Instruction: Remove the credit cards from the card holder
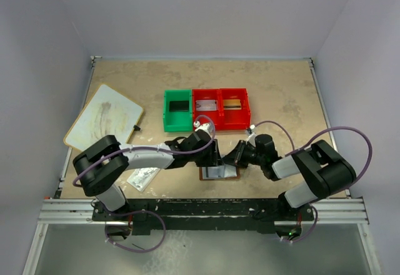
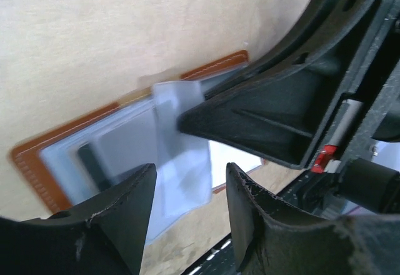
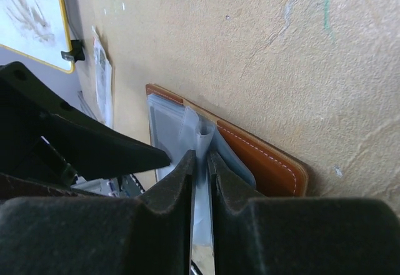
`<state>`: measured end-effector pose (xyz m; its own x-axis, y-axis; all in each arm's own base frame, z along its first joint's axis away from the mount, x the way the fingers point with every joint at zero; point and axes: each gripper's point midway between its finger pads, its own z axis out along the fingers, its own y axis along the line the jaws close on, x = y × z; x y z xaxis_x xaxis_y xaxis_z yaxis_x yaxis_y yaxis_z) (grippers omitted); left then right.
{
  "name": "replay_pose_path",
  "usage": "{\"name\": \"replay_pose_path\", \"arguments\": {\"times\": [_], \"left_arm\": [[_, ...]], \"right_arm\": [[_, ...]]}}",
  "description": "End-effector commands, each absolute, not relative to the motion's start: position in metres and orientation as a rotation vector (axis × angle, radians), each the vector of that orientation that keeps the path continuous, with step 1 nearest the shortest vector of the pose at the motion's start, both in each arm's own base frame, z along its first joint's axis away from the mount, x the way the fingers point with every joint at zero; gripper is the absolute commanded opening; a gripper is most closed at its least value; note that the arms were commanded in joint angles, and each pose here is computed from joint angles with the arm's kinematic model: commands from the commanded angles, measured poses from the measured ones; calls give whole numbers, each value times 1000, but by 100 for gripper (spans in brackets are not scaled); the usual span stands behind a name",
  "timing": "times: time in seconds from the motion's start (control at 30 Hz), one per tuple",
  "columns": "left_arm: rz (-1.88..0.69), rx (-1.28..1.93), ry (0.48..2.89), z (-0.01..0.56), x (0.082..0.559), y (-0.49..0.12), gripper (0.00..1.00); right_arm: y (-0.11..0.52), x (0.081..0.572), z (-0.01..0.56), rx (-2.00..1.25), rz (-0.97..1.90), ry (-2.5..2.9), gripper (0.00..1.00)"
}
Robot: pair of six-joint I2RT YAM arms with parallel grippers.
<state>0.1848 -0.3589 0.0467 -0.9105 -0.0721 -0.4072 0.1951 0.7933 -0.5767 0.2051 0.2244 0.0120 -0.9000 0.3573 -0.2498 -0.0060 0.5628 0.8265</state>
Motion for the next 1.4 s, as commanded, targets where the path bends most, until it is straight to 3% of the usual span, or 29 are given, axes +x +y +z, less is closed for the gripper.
{"name": "replay_pose_path", "arguments": {"times": [0.0,0.33,0.5,0.6,0.9,1.37], "left_arm": [[-1035,116,2585,44,175,-385,47],[-960,103,2581,37,185,-382,48],[-953,107,2574,36,186,-381,48],[-970,112,2555,41,190,-386,48],[-1091,149,2477,66,196,-409,48],[-1263,162,2450,82,184,-431,48]], "right_arm": [[207,176,-25,356,1155,2581,17],[206,178,-11,330,1149,2549,27],[193,189,0,350,1007,2536,47],[183,199,12,369,923,2496,53],[176,195,17,333,864,2528,46],[158,200,28,475,760,2478,53]]}}
